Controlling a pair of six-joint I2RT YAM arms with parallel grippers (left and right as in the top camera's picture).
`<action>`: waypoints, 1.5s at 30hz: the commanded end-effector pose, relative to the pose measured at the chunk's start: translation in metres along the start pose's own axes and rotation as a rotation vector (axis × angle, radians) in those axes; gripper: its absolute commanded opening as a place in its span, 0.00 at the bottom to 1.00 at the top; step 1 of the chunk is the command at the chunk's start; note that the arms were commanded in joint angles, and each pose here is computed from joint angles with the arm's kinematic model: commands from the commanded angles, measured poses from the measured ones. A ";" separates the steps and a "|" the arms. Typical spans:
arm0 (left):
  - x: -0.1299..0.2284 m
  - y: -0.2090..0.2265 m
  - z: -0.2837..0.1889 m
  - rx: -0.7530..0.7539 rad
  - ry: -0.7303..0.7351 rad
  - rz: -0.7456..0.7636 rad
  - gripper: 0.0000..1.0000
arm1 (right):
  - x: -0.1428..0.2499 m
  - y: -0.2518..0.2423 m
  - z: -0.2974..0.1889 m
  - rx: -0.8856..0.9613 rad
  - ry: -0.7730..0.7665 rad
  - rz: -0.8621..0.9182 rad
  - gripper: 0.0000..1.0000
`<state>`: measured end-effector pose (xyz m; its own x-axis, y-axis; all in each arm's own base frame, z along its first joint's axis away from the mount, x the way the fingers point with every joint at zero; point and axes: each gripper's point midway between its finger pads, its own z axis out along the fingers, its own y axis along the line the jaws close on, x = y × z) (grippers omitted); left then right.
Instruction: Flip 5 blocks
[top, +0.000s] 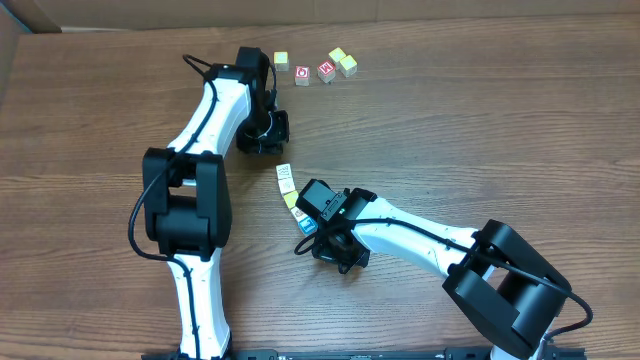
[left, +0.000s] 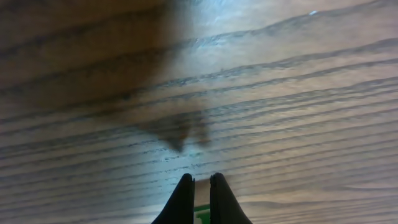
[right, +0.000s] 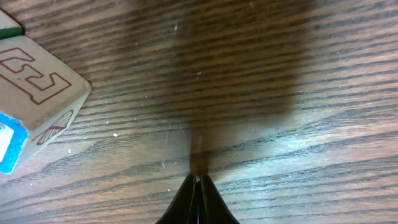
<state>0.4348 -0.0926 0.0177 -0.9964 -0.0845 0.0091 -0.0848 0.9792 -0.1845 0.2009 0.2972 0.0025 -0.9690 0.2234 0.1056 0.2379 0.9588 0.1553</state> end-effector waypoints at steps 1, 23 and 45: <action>0.003 0.002 0.013 -0.012 0.034 0.024 0.04 | -0.001 0.000 0.001 -0.005 -0.001 -0.005 0.04; 0.015 -0.003 0.013 0.017 0.080 0.087 0.04 | -0.021 0.032 0.000 -0.109 -0.128 -0.040 0.04; 0.013 -0.004 0.013 0.018 0.076 0.087 0.04 | -0.018 0.045 0.006 -0.136 -0.159 -0.063 0.04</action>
<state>0.4205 -0.0951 0.0073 -0.9976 -0.0068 0.0685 -0.0197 0.9817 -0.1892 0.2267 0.3394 0.0051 -0.9808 0.1905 -0.0422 0.1692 0.9382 0.3020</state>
